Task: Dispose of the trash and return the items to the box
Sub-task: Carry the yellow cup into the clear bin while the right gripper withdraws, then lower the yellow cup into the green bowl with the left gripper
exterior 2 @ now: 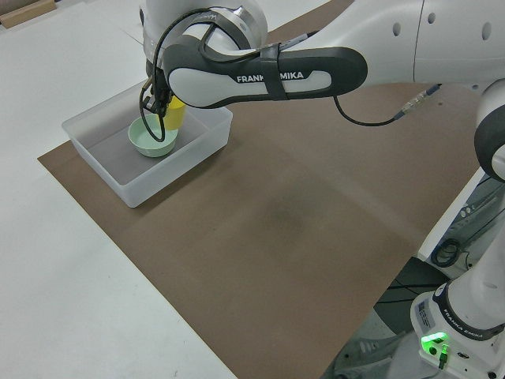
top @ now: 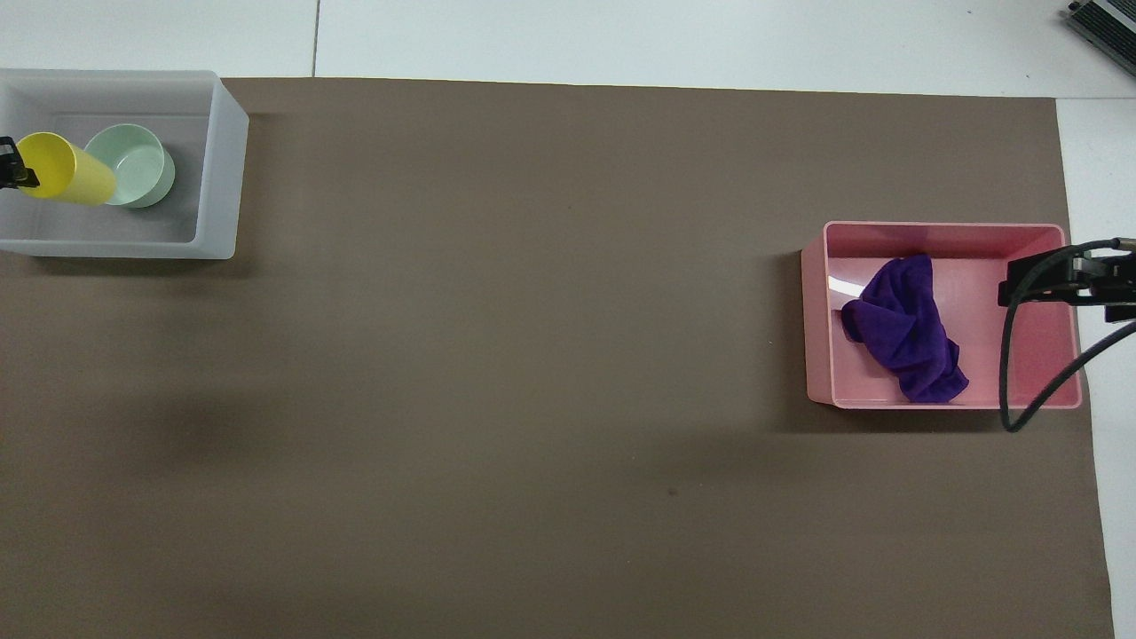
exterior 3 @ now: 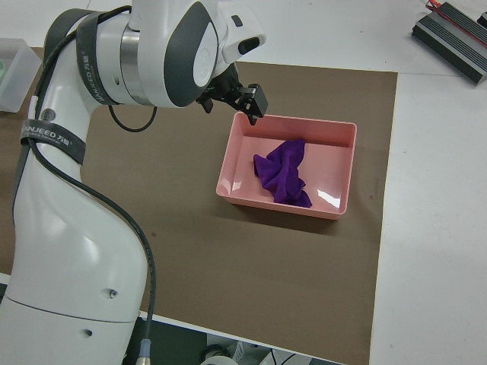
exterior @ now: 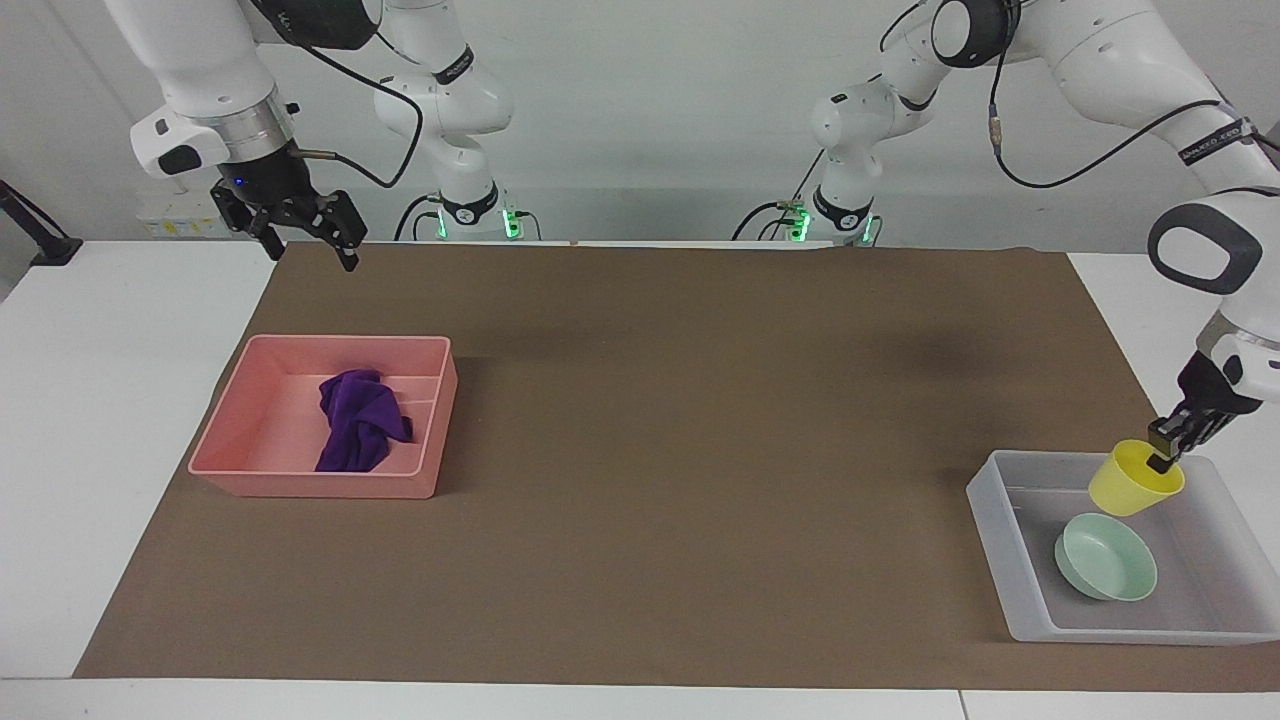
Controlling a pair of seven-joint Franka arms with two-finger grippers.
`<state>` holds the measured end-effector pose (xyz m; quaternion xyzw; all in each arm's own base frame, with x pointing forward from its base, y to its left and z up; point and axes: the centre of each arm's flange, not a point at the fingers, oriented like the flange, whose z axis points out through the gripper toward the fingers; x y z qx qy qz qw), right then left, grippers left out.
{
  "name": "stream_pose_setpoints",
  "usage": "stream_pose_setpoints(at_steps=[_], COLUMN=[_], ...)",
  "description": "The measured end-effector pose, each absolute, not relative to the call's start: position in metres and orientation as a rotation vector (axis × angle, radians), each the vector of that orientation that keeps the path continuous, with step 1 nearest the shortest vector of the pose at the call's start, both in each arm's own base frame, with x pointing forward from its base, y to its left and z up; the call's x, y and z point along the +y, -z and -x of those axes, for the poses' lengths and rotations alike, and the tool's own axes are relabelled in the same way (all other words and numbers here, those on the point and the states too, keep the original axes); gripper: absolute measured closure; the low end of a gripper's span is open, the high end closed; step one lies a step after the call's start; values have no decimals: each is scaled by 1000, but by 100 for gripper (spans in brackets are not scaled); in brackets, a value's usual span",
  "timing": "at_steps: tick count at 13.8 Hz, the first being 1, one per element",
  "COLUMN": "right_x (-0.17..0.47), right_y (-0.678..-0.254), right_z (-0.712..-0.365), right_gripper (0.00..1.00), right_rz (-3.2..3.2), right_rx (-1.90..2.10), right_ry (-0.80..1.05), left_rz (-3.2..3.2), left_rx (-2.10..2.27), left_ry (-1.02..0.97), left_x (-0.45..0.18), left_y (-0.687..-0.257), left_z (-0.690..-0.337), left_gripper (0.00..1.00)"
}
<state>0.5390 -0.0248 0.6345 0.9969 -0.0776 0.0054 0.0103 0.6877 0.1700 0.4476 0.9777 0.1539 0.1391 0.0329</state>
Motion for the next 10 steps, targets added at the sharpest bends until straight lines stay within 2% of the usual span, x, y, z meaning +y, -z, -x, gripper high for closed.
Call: stream_pose_setpoints(at_steps=[4, 10], right_x=[-25, -34], right_y=[-633, -631], right_z=[-539, -538], right_gripper=[0, 0], right_rz=[-3113, -3118], right_rx=[-213, -128], right_ry=[-8, -2], left_rz=[-2997, -2991], left_rx=[460, 460], left_ry=[-412, -470], left_x=[168, 168], left_y=[-417, -409], left_z=[-708, -714], left_gripper=[97, 97])
